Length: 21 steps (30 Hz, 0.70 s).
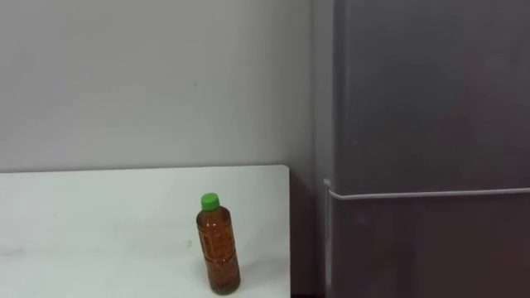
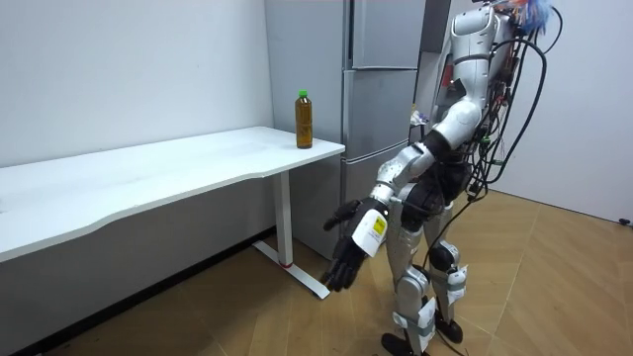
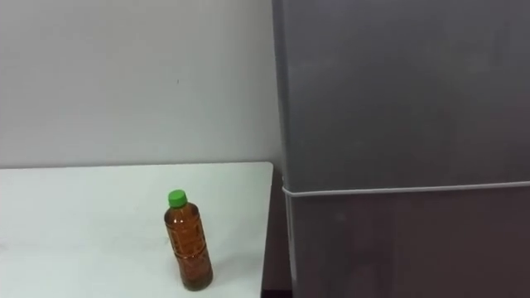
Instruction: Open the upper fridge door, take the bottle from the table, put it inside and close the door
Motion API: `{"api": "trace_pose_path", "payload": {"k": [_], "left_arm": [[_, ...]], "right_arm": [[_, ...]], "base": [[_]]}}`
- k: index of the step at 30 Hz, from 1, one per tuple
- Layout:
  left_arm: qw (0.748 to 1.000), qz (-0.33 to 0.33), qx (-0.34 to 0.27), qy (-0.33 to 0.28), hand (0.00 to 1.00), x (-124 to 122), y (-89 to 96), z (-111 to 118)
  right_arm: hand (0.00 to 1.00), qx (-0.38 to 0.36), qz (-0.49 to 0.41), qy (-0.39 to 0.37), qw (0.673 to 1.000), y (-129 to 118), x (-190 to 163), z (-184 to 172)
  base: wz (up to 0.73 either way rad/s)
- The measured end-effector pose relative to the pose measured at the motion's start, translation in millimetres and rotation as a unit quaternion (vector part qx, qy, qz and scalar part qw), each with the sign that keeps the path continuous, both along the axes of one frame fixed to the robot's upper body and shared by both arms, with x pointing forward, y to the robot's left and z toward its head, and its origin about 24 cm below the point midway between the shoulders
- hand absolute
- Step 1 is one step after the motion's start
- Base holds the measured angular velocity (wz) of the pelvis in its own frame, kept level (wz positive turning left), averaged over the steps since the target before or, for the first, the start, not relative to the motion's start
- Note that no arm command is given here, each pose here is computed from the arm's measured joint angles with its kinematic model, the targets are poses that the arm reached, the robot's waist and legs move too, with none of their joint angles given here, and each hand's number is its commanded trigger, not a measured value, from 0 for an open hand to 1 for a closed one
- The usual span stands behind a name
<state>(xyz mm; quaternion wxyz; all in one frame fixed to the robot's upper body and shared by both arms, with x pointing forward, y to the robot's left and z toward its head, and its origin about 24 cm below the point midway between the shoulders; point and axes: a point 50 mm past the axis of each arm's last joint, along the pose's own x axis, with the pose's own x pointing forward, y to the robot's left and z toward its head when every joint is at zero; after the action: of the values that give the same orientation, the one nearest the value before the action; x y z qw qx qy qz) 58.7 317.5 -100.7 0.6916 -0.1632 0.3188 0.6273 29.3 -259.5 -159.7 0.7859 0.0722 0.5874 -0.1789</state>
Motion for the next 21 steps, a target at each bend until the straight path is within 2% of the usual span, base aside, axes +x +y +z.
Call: {"api": "trace_pose_path", "payload": {"k": [3,8,16,21], "left_arm": [[0.999,0.003,0.027,-0.028,0.0,12,5.3,13],[0.99,0.024,0.083,-0.109,0.0,38,18.0,49],[0.971,0.066,0.145,-0.178,0.0,49,34.8,89],[0.952,0.046,0.191,-0.233,0.0,63,41.1,123]], "right_arm": [[0.0,0.0,0.001,-0.003,1.0,1,0,0],[0.0,-0.004,0.001,-0.004,1.0,4,-4,0],[0.0,-0.005,0.004,0.002,1.0,10,-9,-1],[0.0,-0.013,0.0,0.007,1.0,10,-11,-2]], "base": [[0.0],[-0.02],[-0.01],[0.0]]}}
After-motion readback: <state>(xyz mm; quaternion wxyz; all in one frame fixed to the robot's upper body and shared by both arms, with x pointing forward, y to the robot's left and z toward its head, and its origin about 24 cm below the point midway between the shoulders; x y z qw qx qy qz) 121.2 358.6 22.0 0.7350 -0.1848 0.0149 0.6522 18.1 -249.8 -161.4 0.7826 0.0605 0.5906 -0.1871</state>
